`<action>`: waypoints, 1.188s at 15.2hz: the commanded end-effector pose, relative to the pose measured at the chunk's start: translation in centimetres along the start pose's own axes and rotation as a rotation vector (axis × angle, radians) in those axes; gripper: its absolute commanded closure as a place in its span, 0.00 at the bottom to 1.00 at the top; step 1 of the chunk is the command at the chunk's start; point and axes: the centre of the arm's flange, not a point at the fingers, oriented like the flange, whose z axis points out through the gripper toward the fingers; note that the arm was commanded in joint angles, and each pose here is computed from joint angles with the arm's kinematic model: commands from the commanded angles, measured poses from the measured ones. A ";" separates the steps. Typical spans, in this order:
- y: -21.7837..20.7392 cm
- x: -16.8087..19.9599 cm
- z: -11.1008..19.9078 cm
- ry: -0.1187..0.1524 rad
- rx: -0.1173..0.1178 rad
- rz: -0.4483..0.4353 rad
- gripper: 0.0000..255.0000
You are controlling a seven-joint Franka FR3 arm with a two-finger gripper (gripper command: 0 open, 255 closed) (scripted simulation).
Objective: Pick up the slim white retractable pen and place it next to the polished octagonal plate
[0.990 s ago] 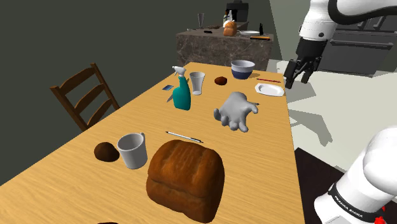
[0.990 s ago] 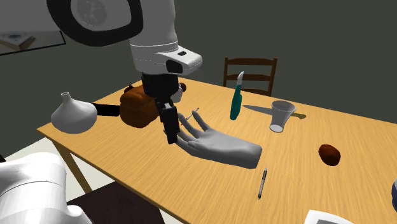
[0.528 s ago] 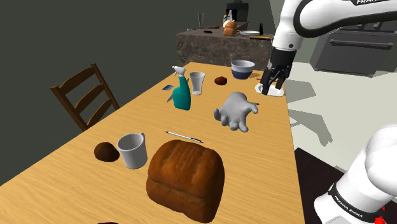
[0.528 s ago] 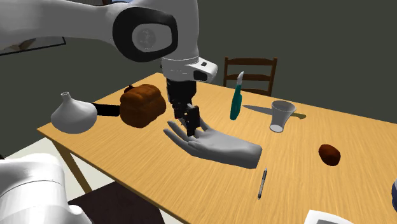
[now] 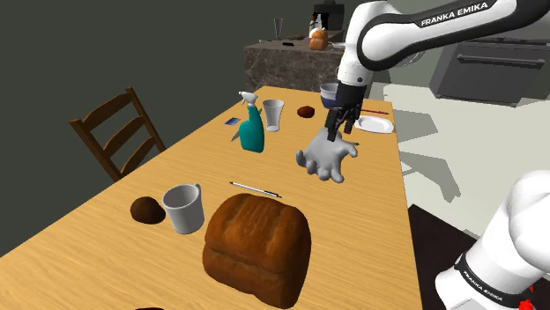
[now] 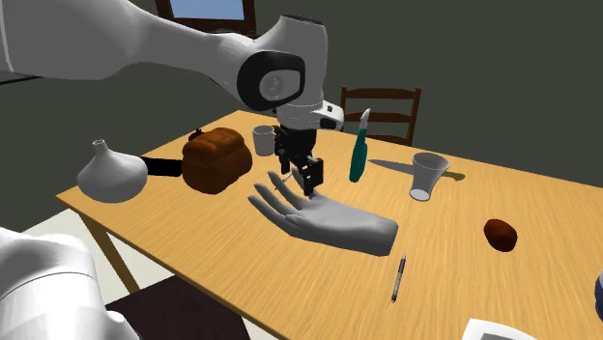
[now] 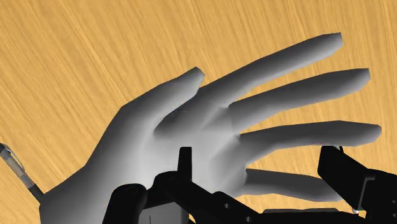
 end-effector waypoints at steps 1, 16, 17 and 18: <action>-1.2 1.8 1.5 -0.001 0.017 -0.037 0.00; -12.9 13.8 10.3 -0.018 0.141 -0.306 0.00; -13.9 14.5 10.8 -0.019 0.150 -0.324 0.00; -14.8 15.1 11.3 -0.020 0.158 -0.342 0.00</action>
